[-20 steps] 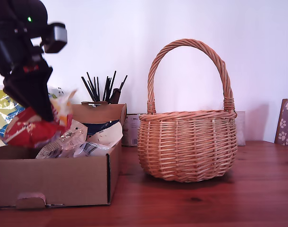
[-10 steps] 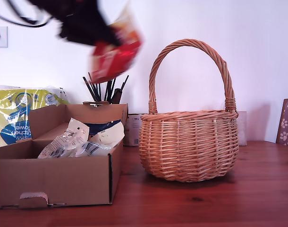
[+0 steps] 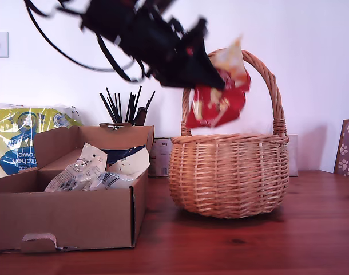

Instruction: Move the bags of Easter eggs from the cardboard box on the left into the woven basket on the right side.

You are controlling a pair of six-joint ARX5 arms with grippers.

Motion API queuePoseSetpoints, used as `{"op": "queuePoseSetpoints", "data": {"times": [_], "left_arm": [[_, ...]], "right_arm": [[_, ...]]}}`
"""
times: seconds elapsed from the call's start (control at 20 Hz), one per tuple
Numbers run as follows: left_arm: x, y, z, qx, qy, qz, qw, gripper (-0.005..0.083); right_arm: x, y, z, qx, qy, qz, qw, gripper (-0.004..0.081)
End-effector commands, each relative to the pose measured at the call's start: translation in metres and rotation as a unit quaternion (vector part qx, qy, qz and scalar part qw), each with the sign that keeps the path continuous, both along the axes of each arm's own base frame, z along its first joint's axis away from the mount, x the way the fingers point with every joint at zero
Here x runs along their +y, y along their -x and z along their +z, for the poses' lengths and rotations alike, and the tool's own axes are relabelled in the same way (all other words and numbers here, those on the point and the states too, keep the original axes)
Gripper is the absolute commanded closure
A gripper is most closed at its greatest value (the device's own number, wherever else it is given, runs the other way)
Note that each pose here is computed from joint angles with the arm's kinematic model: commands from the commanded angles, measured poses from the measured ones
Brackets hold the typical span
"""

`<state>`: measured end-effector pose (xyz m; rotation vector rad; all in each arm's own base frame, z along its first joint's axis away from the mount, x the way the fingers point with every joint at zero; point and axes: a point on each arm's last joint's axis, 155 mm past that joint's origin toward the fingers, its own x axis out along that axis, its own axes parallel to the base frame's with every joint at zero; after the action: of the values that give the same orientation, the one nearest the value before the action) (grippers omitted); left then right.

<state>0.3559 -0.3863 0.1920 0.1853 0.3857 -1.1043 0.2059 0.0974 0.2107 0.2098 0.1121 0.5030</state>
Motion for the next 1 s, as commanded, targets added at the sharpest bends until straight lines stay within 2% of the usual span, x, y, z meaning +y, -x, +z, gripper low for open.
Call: {"op": "queuePoseSetpoints", "data": {"times": [0.0, 0.45, 0.55, 0.8, 0.85, 0.95], "left_arm": [[-0.008, -0.007, 0.0, -0.017, 0.011, 0.006, 1.0, 0.0634], [-0.005, -0.013, -0.034, 0.005, -0.028, 0.035, 0.999, 0.0634], [0.0, -0.013, -0.042, 0.028, -0.037, 0.051, 0.998, 0.0632], [0.001, -0.012, -0.045, 0.051, -0.034, 0.062, 0.996, 0.0623], [0.001, -0.011, -0.046, 0.055, -0.033, 0.063, 0.996, 0.0612], [0.001, -0.008, -0.049, 0.059, -0.038, 0.061, 0.996, 0.0493]], "right_arm": [[0.0, -0.001, 0.001, -0.003, 0.001, 0.001, 1.0, 0.0782], [0.0, 0.0, 0.002, -0.004, 0.0, 0.001, 1.0, 0.0782], [0.0, 0.0, 0.002, -0.004, 0.0, 0.001, 1.0, 0.0782], [0.0, 0.0, 0.002, -0.005, 0.0, 0.001, 1.0, 0.0782], [0.0, 0.0, 0.002, -0.005, 0.0, 0.001, 1.0, 0.0782], [0.0, 0.0, 0.002, -0.005, 0.0, 0.001, 1.0, 0.0782]]}}
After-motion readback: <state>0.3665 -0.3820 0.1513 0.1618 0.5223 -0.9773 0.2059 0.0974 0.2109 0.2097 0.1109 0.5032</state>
